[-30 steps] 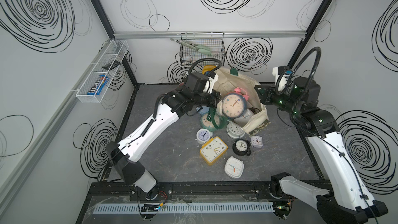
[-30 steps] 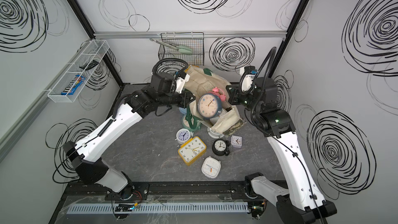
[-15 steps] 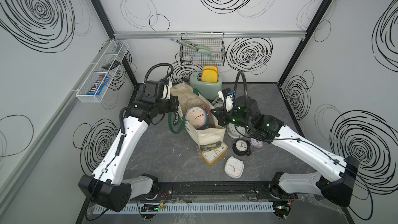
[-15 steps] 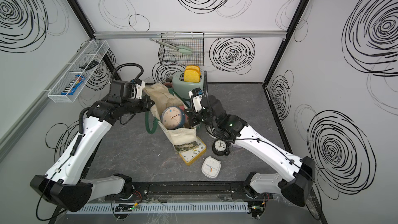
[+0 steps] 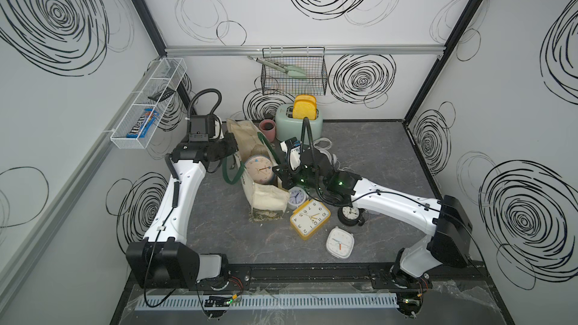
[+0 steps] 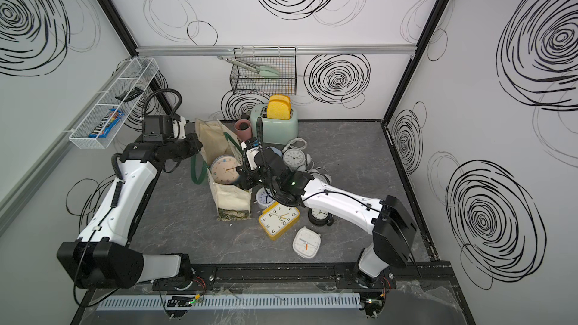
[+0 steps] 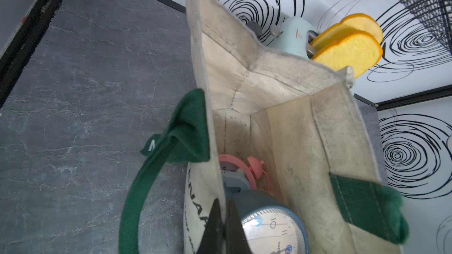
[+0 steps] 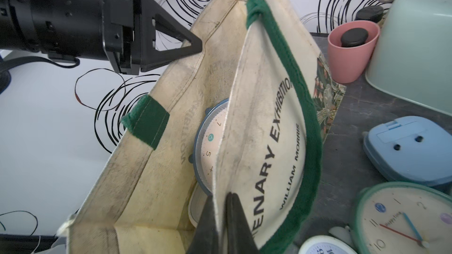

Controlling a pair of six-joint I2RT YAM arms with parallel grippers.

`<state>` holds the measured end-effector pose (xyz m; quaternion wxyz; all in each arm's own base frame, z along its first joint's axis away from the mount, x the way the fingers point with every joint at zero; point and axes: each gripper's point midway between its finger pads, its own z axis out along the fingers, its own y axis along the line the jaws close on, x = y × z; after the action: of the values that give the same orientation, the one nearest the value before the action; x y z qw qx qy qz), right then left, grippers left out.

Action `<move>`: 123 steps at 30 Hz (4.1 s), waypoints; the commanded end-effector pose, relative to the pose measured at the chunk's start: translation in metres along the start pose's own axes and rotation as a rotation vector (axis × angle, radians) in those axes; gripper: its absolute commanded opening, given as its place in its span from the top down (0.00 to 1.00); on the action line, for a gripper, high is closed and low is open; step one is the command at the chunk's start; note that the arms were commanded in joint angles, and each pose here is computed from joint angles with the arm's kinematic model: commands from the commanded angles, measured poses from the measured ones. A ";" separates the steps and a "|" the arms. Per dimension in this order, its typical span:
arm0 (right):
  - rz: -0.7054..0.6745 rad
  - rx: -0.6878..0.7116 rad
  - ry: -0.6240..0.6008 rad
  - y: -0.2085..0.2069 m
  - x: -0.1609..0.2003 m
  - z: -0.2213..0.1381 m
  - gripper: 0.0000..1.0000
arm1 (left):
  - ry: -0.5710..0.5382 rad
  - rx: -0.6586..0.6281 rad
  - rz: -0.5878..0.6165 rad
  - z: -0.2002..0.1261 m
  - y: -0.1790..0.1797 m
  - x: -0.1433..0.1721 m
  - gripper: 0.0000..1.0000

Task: Put the alarm clock into the canvas bag
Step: Place the canvas bag at the center of the board, then pick up the alarm from the center of the board.

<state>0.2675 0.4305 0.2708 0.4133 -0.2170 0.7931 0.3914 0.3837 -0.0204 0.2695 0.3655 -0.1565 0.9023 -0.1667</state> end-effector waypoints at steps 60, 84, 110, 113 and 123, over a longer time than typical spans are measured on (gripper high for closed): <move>0.598 0.936 0.149 -0.305 0.142 -0.252 0.03 | -0.063 0.894 0.608 -0.140 -0.201 0.182 0.04; 0.748 1.047 0.376 -0.331 0.219 -0.241 0.15 | -0.082 0.927 0.600 -0.129 -0.203 0.203 0.04; 0.614 0.876 0.181 -0.309 0.139 -0.233 0.60 | -0.077 0.878 0.480 -0.137 -0.174 0.182 0.04; 0.551 0.815 0.131 -0.296 0.110 -0.232 0.64 | -0.066 0.873 0.468 -0.139 -0.172 0.176 0.04; 0.123 0.505 -0.107 -0.193 -0.022 -0.196 0.76 | 0.002 0.811 0.418 -0.135 -0.172 0.153 0.04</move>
<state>0.3055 0.1327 0.2216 0.3984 0.0247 0.8963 0.1931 0.2094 -0.2101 0.3227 0.4229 0.1857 0.7835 -0.4157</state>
